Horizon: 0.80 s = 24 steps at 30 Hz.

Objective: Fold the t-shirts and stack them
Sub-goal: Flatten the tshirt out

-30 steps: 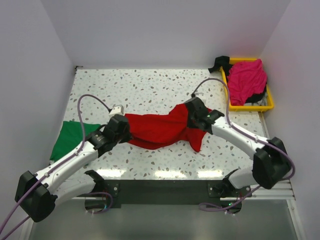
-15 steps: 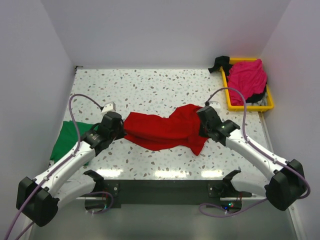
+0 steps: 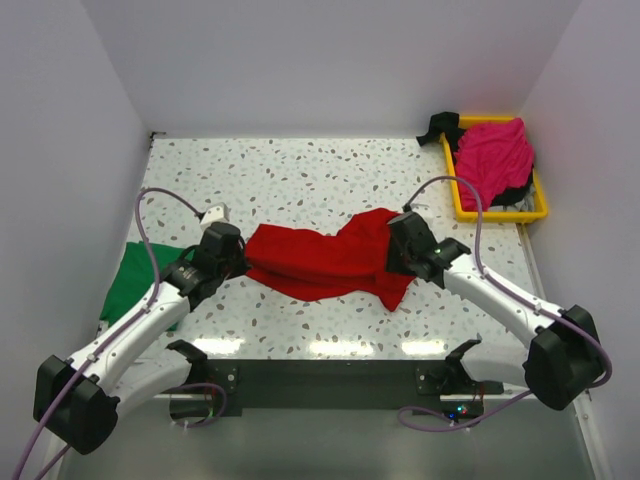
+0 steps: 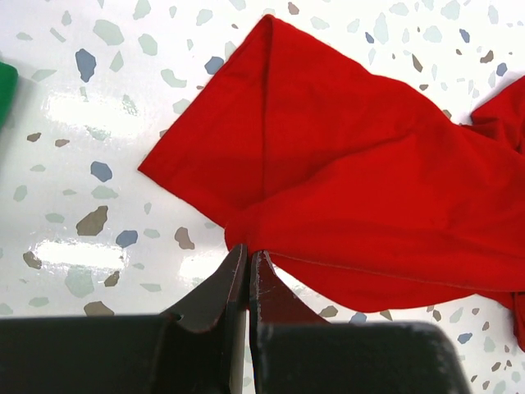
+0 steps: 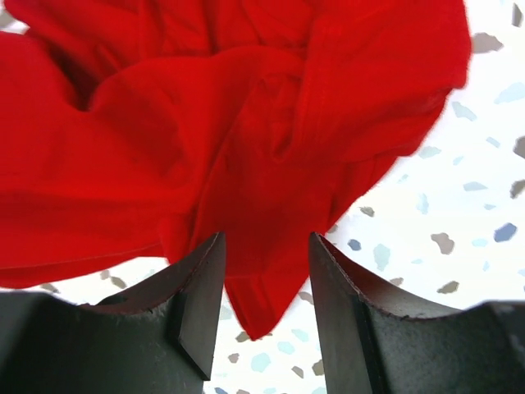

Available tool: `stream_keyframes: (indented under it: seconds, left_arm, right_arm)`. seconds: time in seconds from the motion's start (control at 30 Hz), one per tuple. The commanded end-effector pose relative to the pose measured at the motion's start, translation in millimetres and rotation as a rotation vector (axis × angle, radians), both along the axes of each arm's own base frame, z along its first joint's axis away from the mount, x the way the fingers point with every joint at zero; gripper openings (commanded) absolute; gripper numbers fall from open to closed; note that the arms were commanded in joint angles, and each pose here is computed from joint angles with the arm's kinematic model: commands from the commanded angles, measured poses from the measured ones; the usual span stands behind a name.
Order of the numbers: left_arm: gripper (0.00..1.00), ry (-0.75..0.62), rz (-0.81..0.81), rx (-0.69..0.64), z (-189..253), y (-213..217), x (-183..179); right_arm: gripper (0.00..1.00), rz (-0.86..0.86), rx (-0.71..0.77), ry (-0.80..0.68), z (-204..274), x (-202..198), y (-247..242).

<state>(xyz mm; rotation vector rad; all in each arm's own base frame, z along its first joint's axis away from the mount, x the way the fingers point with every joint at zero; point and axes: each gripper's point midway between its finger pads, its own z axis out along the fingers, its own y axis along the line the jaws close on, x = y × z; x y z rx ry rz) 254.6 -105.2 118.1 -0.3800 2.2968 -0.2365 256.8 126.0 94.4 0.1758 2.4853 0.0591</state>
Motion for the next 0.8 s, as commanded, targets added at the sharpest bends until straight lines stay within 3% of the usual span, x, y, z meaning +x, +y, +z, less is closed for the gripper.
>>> stream_keyframes:
  seconds: [0.0,0.53,0.57,0.7,0.77]
  left_arm:
    - [0.0,-0.04,-0.005,-0.005,8.5,0.3,5.6]
    - [0.0,-0.013,0.003,-0.013,2.8,-1.6,6.7]
    - [0.0,-0.011,0.003,-0.012,2.9,-1.9,7.3]
    - [0.0,-0.013,0.025,0.004,4.7,3.7,10.3]
    - [0.0,-0.01,0.041,0.008,5.8,7.4,12.9]
  right_arm:
    - [0.49,0.011,0.109,-0.105,31.8,24.0,22.7]
    - [0.5,0.062,0.117,-0.063,7.3,29.7,43.0]
    - [0.46,0.059,0.112,-0.055,4.3,28.0,42.2]
    - [0.08,0.033,0.087,-0.033,1.2,14.0,28.1]
    - [0.01,0.013,0.061,-0.035,6.0,0.3,12.1]
